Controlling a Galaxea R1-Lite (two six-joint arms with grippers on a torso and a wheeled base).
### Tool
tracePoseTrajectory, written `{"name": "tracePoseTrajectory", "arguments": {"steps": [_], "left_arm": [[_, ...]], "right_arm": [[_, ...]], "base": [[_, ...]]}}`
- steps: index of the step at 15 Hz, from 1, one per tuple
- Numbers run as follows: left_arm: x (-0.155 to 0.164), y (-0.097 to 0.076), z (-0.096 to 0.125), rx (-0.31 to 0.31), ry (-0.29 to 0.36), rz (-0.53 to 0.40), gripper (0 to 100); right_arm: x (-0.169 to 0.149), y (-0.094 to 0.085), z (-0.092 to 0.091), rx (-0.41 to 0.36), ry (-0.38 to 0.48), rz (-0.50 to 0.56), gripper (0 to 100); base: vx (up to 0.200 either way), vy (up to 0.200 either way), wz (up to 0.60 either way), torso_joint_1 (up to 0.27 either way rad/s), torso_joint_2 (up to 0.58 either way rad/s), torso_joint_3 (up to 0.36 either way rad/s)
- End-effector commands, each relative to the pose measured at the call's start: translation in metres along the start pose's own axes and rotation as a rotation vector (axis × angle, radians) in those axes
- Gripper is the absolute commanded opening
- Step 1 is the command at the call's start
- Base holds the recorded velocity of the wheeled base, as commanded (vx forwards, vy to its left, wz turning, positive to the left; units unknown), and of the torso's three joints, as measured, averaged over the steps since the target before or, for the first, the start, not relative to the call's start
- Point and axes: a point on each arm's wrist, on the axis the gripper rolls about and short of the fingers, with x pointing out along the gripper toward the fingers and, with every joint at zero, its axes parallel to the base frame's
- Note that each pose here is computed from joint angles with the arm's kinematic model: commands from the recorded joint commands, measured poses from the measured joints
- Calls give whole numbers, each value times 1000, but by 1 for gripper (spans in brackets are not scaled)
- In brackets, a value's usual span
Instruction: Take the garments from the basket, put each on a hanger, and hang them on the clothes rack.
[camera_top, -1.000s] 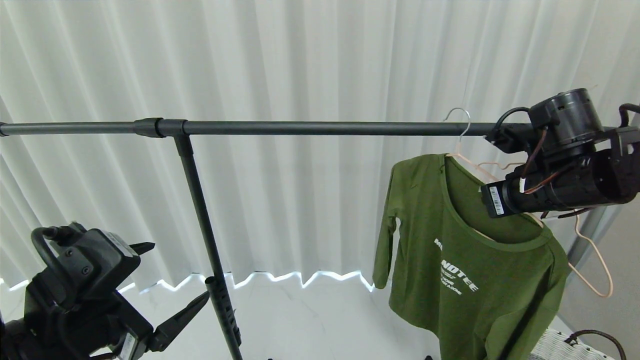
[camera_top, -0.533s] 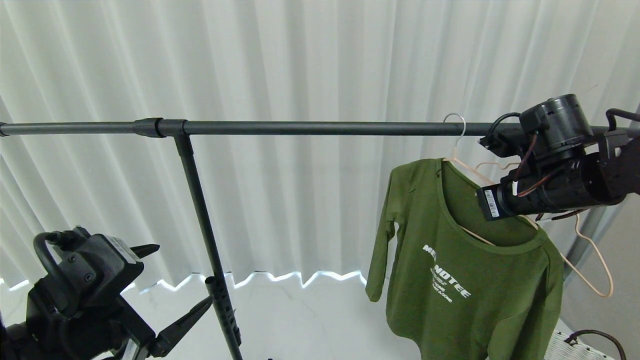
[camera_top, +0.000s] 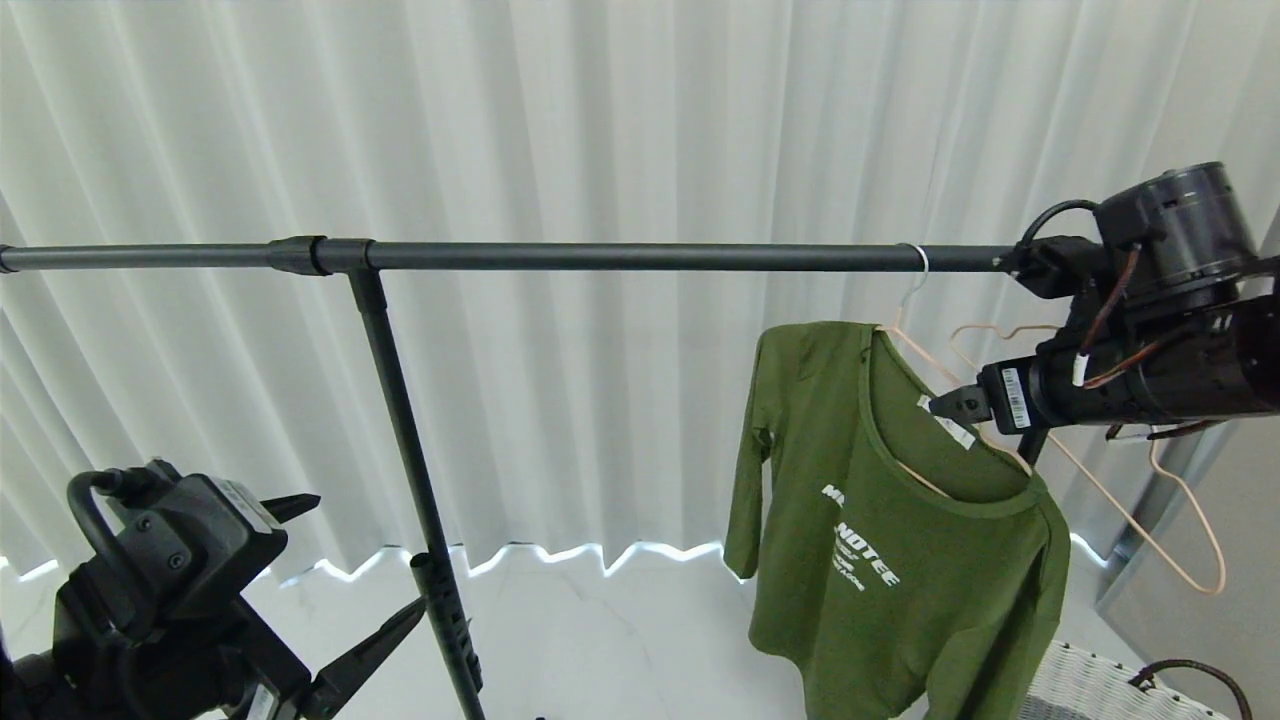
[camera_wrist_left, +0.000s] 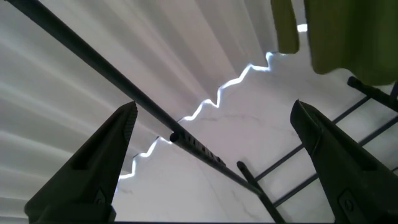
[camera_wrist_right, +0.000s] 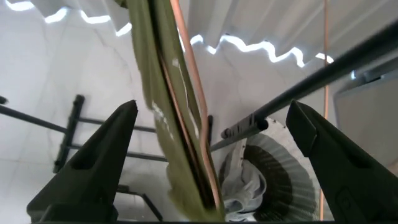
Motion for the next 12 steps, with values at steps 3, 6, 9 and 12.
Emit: {"name": "tracePoseTrajectory", "arguments": {"steps": [3, 6, 9, 12], "left_arm": [[5, 3, -7, -16, 52, 23, 100], [7, 5, -13, -29, 100, 61, 100], [2, 5, -38, -70, 213, 134, 100], [-6, 6, -61, -142, 312, 206, 100]], "right_arm": [[-64, -17, -34, 78, -116, 21, 100], [-75, -33, -75, 35, -73, -100, 100], [-79, -44, -110, -18, -15, -225, 100], [-80, -59, -154, -144, 96, -307, 100]], "base": [[0, 0, 0, 0, 0, 0], [-67, 0, 0, 1, -1, 1], [-200, 0, 0, 10, 4, -1], [-200, 0, 0, -9, -2, 2]]}}
